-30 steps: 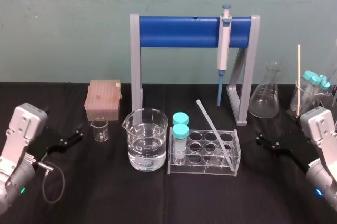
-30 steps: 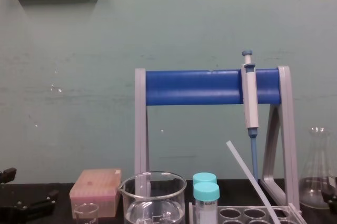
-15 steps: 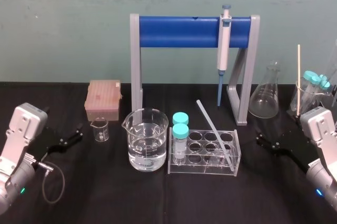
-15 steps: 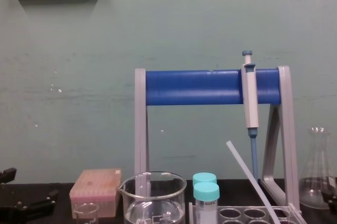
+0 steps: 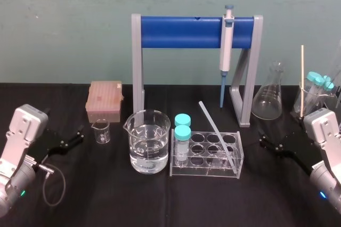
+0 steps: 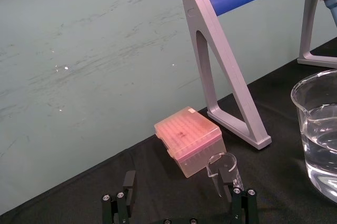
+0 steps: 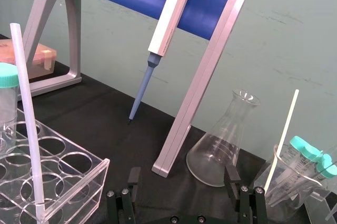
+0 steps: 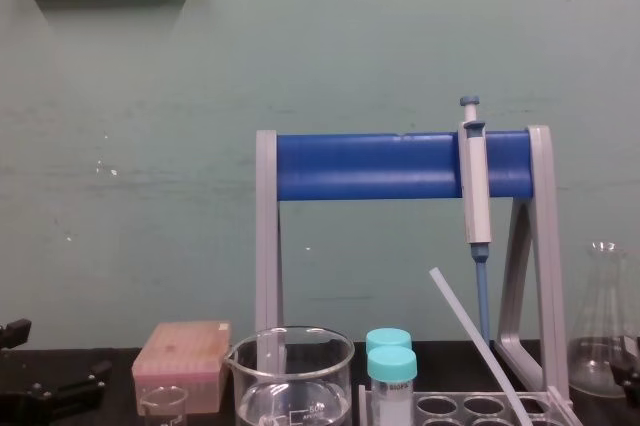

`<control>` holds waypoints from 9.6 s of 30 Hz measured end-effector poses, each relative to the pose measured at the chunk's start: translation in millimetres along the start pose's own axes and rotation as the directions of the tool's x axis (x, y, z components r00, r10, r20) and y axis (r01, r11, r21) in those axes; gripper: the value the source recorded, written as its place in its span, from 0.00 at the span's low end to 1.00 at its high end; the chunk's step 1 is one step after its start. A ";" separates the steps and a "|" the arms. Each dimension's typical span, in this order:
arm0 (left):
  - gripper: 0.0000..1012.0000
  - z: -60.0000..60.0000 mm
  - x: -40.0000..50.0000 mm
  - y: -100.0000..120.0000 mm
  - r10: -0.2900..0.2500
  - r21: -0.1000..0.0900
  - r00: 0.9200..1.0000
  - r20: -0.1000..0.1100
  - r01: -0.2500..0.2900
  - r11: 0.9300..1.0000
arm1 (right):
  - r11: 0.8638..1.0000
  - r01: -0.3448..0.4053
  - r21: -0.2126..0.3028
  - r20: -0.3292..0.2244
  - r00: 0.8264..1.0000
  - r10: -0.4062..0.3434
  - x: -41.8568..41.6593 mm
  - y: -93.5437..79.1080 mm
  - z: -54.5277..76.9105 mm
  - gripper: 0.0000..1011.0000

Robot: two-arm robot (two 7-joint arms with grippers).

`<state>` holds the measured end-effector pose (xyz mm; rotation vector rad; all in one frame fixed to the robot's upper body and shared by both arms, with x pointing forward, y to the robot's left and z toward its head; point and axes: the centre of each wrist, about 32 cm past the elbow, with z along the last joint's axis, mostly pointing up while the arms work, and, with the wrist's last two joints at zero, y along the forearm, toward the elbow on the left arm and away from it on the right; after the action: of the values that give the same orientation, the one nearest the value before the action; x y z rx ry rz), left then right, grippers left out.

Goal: Pick up the stirring rod with one hand, then place it down.

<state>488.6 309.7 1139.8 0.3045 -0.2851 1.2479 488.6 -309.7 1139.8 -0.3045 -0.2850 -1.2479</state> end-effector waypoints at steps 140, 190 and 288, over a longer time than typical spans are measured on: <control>0.99 0.0 0.0 0.0 0.000 0.000 1.000 0.000 0.000 1.000 | 0.839 -0.506 0.199 -0.188 0.821 0.539 11.3 82.7 23.0 0.07; 0.99 0.0 0.0 0.0 0.000 0.000 1.000 0.000 0.000 1.000 | 0.844 -0.125 0.521 -0.165 0.956 0.244 18.8 54.3 18.0 0.07; 0.99 0.0 0.0 0.0 0.000 0.000 1.000 0.000 0.000 1.000 | 0.842 -0.135 0.522 -0.164 0.953 0.254 18.7 54.1 17.8 0.07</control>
<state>488.6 309.6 1139.8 0.3045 -0.2851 1.2479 545.0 -303.9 1159.4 0.2613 -0.3629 -0.9498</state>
